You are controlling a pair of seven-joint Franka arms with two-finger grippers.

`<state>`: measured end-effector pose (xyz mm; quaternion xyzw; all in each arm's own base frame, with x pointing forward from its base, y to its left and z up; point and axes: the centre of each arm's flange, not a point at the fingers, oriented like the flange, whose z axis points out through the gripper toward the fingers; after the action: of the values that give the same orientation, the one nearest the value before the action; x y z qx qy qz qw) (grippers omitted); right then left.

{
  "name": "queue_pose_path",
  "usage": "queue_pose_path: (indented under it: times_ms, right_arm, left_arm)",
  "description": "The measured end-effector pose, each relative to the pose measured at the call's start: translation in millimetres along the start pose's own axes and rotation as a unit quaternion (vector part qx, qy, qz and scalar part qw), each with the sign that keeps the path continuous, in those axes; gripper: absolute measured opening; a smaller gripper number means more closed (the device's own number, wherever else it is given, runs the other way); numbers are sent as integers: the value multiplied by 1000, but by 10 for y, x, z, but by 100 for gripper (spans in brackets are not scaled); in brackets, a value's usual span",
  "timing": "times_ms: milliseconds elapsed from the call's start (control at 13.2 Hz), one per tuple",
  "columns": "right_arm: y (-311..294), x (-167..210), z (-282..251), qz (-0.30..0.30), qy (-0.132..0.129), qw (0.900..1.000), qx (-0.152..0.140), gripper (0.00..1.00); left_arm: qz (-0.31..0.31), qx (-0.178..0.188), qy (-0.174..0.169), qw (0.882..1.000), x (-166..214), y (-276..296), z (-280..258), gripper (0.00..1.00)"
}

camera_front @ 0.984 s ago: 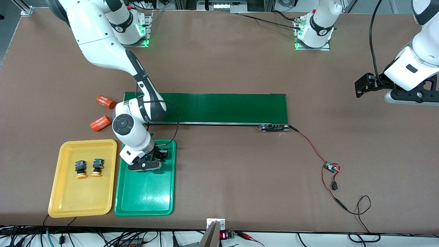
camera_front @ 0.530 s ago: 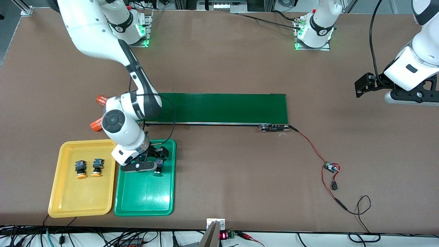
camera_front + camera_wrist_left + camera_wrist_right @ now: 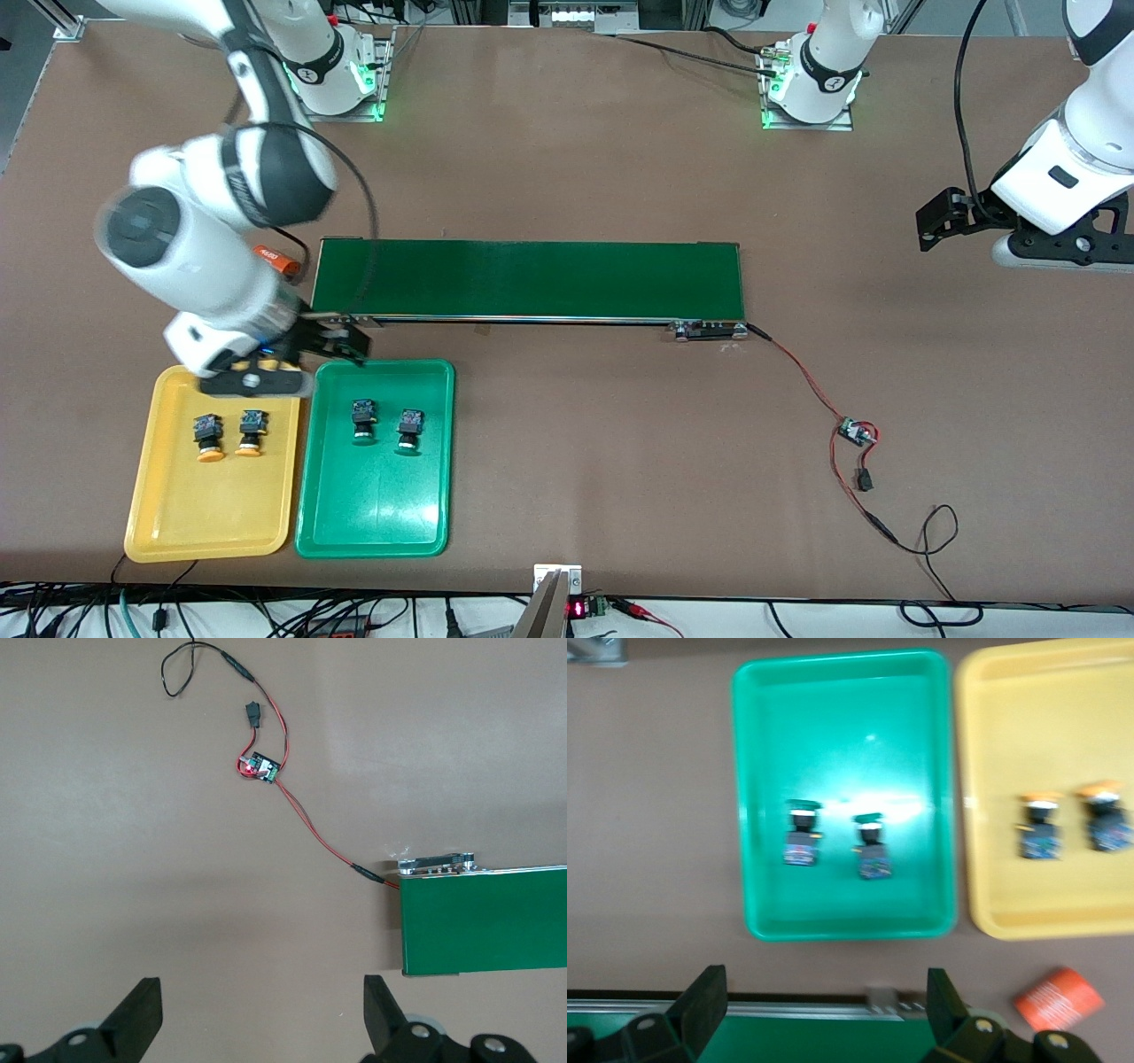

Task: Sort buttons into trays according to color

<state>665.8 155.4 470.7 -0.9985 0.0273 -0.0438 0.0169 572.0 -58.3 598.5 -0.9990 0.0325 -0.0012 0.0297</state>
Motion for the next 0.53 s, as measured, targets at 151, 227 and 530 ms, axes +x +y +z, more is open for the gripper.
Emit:
queue_pose_path:
  times_ms: [151, 227, 530]
  right_arm:
    - [653, 7, -355, 42, -10, 999, -5, 100]
    - [974, -26, -523, 56, -17, 998, -8, 100]
    - [1839, -200, -1049, 58, -18, 998, -11, 100]
  left_arm:
    - [0, 0, 0, 1000, 0, 2, 0, 100]
    - [0, 0, 0, 1000, -1, 2, 0, 100]
    - [0, 0, -2, 1000, -5, 5, 3, 100]
